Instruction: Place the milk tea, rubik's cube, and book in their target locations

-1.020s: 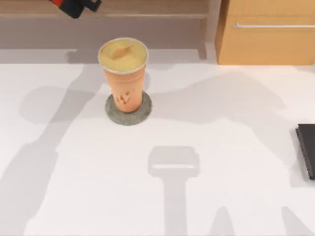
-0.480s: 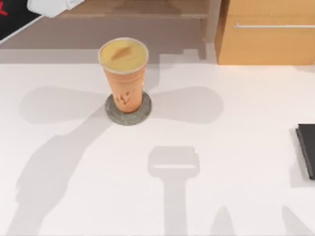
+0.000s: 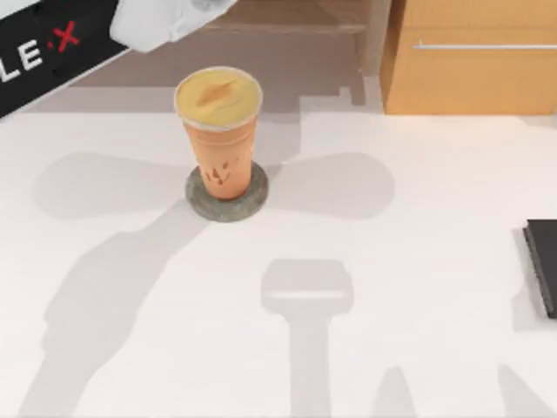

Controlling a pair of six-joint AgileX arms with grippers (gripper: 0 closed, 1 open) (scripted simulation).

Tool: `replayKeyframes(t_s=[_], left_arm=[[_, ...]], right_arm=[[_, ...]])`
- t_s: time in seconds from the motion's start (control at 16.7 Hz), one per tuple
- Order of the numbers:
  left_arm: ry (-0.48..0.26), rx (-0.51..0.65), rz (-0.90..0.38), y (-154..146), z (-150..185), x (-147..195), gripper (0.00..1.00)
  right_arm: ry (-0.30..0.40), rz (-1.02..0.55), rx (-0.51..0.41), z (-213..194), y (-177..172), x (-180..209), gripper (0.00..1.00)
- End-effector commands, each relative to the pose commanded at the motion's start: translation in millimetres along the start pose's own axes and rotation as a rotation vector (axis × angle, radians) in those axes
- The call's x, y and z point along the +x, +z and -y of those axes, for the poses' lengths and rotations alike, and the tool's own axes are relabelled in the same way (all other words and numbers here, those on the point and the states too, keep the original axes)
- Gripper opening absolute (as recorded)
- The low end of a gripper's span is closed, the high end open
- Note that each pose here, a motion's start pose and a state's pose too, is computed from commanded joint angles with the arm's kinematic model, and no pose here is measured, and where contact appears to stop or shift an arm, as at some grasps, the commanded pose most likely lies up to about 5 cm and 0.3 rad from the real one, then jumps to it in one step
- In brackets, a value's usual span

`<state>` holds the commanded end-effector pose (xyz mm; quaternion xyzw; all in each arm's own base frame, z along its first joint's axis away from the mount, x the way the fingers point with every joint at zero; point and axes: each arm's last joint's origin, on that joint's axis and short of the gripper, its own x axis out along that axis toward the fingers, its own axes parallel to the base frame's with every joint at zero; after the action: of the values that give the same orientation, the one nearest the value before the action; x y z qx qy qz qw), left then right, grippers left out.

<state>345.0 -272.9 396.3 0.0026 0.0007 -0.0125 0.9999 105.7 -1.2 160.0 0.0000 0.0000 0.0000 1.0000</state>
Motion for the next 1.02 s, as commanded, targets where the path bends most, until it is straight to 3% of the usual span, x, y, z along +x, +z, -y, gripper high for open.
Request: replayKeyframes(t_s=[0.24,0.48,1.02], left_arm=[[-0.026,0.002,0.005,10,7,0,0.0],[-0.039,0.001,0.029,28,12,20,0.0],[-0.001,-0.009,0.022,8,-1,94,0.0]], right_arm=[[0.0,0.0,0.0,0,0,0,1.0],[0.0,0.0,0.0,0,0,0,1.0],[0.0,0.0,0.0,0,0,0,1.0]])
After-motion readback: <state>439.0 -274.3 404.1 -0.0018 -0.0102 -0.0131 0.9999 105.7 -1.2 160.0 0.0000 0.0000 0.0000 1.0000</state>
